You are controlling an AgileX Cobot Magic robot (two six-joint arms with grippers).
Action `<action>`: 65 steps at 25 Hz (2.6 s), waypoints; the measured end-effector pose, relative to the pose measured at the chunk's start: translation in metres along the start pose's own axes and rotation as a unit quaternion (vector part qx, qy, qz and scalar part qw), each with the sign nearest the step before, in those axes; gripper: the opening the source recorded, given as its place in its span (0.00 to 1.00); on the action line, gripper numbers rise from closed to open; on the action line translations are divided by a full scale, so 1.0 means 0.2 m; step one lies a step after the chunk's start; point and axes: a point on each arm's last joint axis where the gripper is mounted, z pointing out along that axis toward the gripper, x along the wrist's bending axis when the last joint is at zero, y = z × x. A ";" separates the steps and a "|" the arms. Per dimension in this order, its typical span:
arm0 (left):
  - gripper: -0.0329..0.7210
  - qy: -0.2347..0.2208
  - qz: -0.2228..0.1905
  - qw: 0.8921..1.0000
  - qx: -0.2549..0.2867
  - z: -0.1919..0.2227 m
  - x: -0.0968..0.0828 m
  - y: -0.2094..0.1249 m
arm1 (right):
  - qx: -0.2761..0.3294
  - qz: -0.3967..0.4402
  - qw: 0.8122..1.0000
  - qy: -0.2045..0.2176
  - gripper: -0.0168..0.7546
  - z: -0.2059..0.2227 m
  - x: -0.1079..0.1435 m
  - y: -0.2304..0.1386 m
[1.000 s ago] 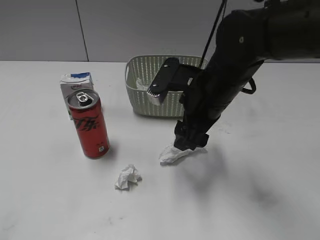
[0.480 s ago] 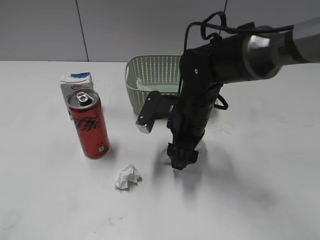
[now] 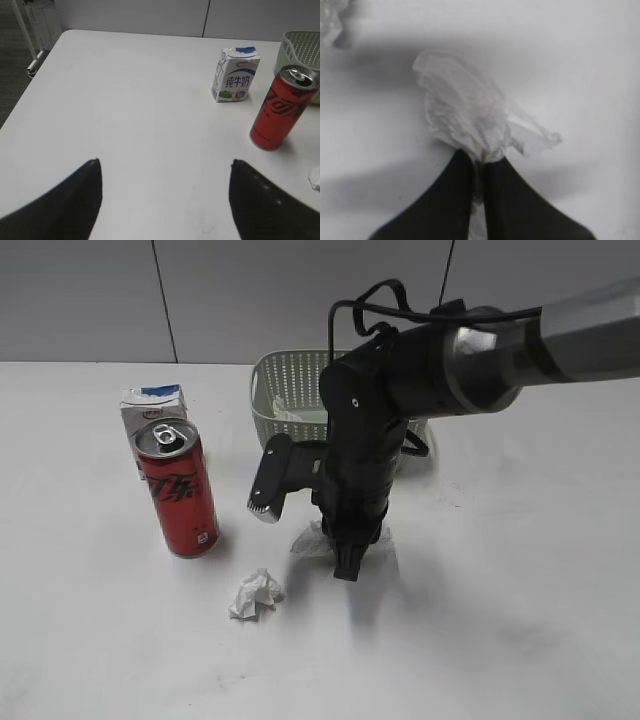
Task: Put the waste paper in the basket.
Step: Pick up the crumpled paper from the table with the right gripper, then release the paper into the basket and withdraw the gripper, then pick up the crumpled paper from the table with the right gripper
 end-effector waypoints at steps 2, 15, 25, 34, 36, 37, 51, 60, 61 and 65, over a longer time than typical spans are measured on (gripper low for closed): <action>0.82 0.000 0.000 1.000 0.000 0.00 0.00 0.00 | 0.000 0.004 1.000 -0.001 0.04 -0.05 -0.01 0.02; 0.82 0.000 0.000 1.000 0.000 0.00 0.00 0.00 | -0.286 0.128 0.934 -0.175 0.02 -0.82 -0.30 0.26; 0.82 0.000 0.000 1.000 0.000 0.00 0.00 0.00 | -0.314 0.352 0.869 -0.150 0.04 -0.52 -0.59 0.14; 0.82 0.000 0.000 1.000 0.000 0.00 0.00 0.00 | -0.272 0.404 0.865 -0.119 0.82 -0.41 -0.60 0.11; 0.82 0.000 0.000 1.000 0.000 0.00 0.00 0.00 | -0.259 0.410 0.867 -0.112 0.82 -0.43 -0.59 0.10; 0.82 0.000 0.000 1.000 0.000 0.00 0.00 0.00 | -0.250 0.412 0.869 -0.109 0.81 -0.46 -0.59 0.10; 0.82 0.000 0.000 1.000 0.000 0.00 0.00 0.00 | -0.109 0.323 0.939 0.055 0.64 -0.81 -0.26 0.07; 0.82 0.000 0.000 1.000 0.000 0.00 0.00 0.00 | -0.074 0.194 0.976 0.064 0.61 -0.52 0.34 0.32; 0.82 0.000 0.000 1.000 0.000 0.00 0.00 0.00 | -0.086 0.200 0.974 0.058 0.62 -0.50 0.37 0.35; 0.82 0.000 0.000 1.000 0.000 0.00 0.00 0.00 | -0.113 0.234 0.965 0.034 0.78 -0.41 0.36 0.39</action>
